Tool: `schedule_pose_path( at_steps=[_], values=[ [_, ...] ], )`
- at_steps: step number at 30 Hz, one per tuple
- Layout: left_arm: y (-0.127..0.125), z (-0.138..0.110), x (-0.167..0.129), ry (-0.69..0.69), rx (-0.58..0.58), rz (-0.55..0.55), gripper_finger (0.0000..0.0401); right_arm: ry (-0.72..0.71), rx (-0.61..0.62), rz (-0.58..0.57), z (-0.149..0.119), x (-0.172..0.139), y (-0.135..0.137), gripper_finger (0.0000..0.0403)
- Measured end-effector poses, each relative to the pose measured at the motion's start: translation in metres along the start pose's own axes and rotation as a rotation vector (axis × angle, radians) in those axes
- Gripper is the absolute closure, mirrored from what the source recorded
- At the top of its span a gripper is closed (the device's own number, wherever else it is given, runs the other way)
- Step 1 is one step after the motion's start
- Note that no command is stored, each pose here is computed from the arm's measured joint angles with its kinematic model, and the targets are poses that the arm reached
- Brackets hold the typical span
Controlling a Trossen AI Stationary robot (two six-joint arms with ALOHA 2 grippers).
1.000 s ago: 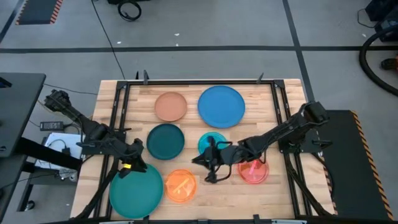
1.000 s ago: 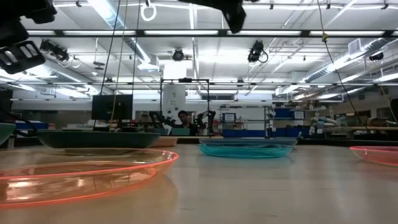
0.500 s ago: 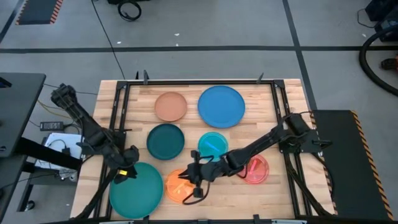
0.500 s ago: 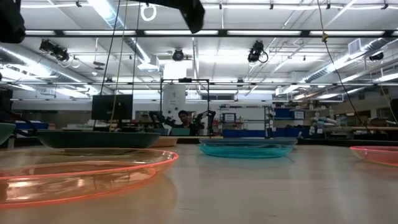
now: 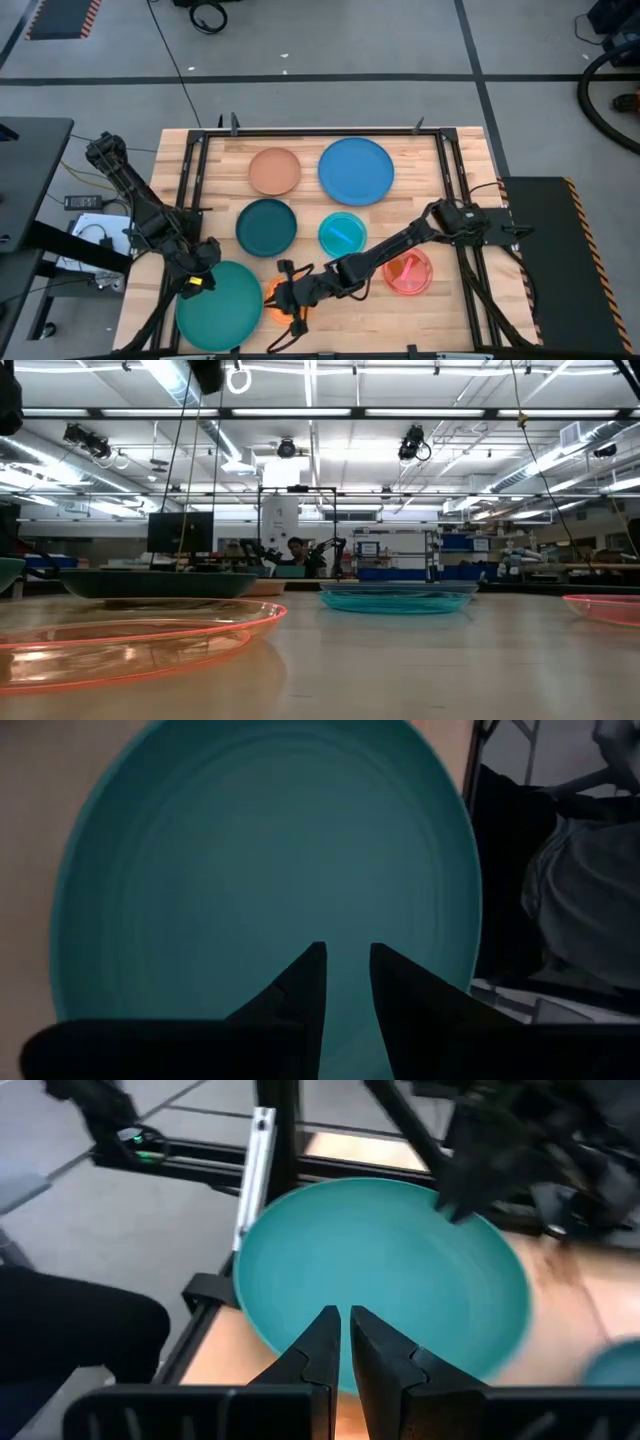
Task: Stack plastic plates
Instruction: Stack the green plate on top of the blue plate
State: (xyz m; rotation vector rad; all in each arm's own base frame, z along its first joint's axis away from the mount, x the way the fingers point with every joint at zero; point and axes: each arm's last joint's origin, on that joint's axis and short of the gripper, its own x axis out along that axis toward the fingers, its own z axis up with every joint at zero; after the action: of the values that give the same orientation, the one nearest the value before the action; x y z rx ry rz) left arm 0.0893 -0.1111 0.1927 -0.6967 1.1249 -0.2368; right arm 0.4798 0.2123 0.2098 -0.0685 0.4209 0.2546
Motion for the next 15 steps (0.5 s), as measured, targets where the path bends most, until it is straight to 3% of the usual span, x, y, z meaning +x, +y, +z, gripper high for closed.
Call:
schedule_pose_path(
  at_steps=[15],
  values=[
    [0.0, 0.0, 0.003, 0.003, -0.007, 0.011, 0.0314, -0.026, -0.108, 0.108, -0.017, 0.061, 0.008, 0.0365]
  ],
)
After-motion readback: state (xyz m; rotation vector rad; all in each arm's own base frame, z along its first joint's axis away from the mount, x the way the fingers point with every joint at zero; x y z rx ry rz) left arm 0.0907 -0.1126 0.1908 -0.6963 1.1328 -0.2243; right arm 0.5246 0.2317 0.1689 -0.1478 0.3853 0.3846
